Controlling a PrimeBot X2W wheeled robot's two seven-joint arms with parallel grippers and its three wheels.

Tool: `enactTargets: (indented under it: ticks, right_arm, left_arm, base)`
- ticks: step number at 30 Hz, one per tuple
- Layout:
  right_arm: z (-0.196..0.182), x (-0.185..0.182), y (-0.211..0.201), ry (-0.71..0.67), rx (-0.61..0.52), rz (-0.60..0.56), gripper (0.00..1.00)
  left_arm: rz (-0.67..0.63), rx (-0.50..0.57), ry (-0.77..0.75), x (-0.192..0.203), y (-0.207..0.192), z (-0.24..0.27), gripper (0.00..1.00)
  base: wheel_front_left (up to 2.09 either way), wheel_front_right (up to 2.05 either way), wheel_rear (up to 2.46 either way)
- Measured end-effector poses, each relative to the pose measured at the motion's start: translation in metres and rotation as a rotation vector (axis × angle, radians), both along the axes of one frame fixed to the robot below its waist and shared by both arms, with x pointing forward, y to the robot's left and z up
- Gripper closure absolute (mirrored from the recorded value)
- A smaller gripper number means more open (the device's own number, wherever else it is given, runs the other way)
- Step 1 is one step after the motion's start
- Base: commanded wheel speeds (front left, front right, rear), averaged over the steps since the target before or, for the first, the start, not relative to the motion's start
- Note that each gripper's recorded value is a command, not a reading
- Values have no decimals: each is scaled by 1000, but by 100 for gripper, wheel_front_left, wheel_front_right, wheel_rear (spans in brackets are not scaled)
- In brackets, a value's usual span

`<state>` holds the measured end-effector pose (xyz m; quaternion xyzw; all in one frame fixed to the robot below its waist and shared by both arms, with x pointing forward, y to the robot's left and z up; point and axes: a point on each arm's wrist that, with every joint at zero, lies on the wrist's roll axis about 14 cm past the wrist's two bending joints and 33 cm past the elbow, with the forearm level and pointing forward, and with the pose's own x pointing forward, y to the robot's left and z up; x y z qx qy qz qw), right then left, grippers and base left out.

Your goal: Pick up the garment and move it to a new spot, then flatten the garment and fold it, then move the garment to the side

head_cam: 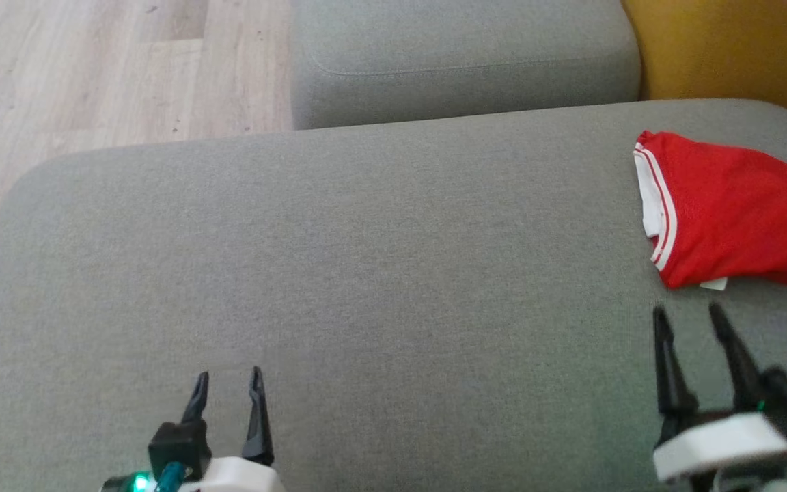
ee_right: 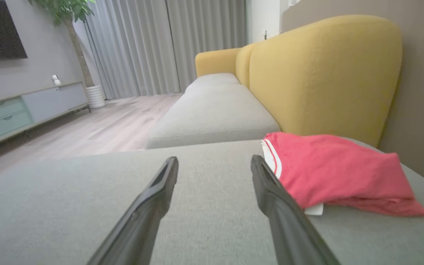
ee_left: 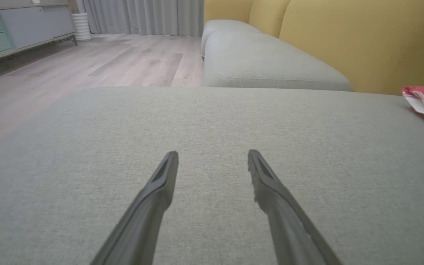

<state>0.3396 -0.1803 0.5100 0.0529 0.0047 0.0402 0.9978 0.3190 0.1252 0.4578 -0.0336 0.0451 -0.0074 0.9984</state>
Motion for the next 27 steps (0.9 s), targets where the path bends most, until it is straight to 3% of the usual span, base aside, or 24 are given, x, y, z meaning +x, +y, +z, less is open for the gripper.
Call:
enactTargets:
  ticks: [13, 27]
  right_arm:
    - [-68, -25, 9, 127, -44, 7, 0]
    - [-53, -12, 9, 68, -40, 5, 0]
  left_arm:
    - [61, 15, -8, -6, 18, 2, 0]
    - [90, 32, 3, -8, 27, -2, 0]
  base:
    - [0, 0, 0]
    - [0, 0, 0]
